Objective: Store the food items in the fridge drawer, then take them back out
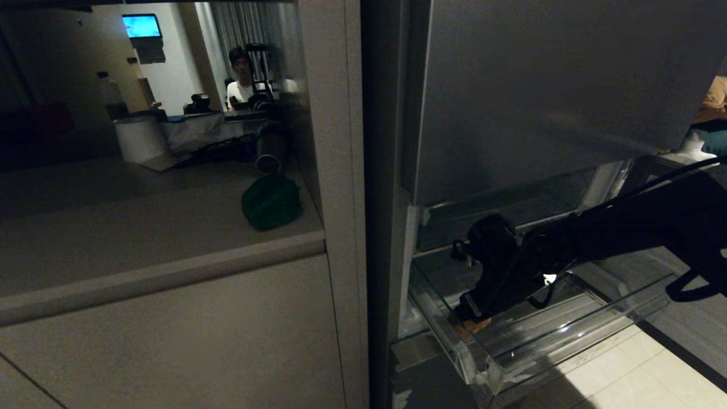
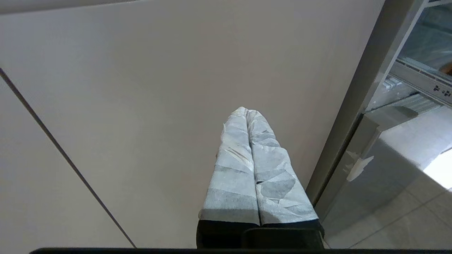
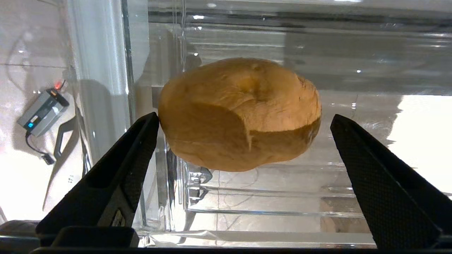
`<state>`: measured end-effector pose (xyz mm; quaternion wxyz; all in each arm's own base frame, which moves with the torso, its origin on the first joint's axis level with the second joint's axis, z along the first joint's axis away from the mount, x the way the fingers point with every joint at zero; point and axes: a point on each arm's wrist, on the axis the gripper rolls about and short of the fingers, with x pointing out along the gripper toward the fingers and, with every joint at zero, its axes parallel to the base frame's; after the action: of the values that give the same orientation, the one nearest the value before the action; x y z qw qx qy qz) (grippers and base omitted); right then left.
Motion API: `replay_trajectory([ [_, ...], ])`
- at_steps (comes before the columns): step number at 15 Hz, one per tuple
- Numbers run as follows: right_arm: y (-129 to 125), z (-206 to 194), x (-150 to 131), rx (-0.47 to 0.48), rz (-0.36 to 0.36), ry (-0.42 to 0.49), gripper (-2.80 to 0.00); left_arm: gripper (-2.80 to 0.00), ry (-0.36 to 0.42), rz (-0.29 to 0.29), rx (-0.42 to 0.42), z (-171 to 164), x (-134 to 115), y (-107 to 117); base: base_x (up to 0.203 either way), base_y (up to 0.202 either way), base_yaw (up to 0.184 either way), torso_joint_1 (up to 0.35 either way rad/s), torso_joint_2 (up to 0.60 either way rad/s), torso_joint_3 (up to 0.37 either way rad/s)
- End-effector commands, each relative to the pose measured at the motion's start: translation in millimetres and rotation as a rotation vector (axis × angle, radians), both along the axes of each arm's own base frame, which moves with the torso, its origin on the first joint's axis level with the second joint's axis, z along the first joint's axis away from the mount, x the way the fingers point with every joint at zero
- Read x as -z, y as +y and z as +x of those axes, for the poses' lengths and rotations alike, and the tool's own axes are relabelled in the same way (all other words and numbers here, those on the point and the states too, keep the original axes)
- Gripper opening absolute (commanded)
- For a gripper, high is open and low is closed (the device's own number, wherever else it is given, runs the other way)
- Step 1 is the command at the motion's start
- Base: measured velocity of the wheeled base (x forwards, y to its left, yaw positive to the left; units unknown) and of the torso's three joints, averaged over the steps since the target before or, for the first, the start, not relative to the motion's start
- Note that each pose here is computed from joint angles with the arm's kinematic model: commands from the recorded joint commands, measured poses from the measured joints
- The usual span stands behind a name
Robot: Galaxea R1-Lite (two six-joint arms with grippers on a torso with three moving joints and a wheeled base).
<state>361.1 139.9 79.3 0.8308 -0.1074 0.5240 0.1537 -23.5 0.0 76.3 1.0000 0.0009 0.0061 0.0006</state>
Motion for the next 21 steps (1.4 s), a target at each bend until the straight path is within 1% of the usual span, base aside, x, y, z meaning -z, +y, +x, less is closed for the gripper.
replay_trajectory([
  [1,-0.3,-1.6,2.6,-0.002,-0.004,0.011,0.00,-2.80,0.000,0.000,0.000,0.0,0.0,0.0,0.000,0.000,0.000,0.000,0.00,0.000],
  [5,0.2,-2.0,3.1,0.004,-0.002,0.015,0.00,-2.80,0.000,0.000,0.000,0.0,0.0,0.0,0.000,0.000,0.000,0.000,0.00,0.000],
  [6,-0.5,-2.1,3.5,0.005,-0.002,0.016,-2.80,-2.80,0.000,0.000,0.000,0.0,0.0,0.0,0.000,0.000,0.000,0.000,0.00,0.000],
  [13,-0.7,-4.3,0.8,0.003,-0.003,0.013,-2.80,-2.80,0.001,0.000,0.000,0.1,0.0,0.0,0.000,0.000,0.000,0.000,0.00,0.000],
  [15,-2.0,-9.2,-8.2,0.000,0.002,-0.004,-2.80,-2.80,0.000,0.000,0.000,0.0,0.0,0.0,0.000,0.000,0.000,0.000,0.00,0.000],
  [18,-5.8,-27.9,-30.3,-0.013,0.011,-0.040,-2.80,-2.80,0.000,0.000,0.000,0.0,0.0,0.0,0.000,0.000,0.000,0.000,0.00,0.000],
  [20,-6.4,-35.8,-34.2,-0.019,0.010,-0.042,-2.80,-2.80,0.001,0.000,0.000,0.1,0.0,0.0,0.000,0.000,0.000,0.000,0.00,0.000],
  [21,-8.2,-42.7,-45.7,-0.022,0.020,-0.068,-2.80,-2.80,0.000,0.000,0.000,0.0,0.0,0.0,0.000,0.000,0.000,0.000,0.00,0.000],
])
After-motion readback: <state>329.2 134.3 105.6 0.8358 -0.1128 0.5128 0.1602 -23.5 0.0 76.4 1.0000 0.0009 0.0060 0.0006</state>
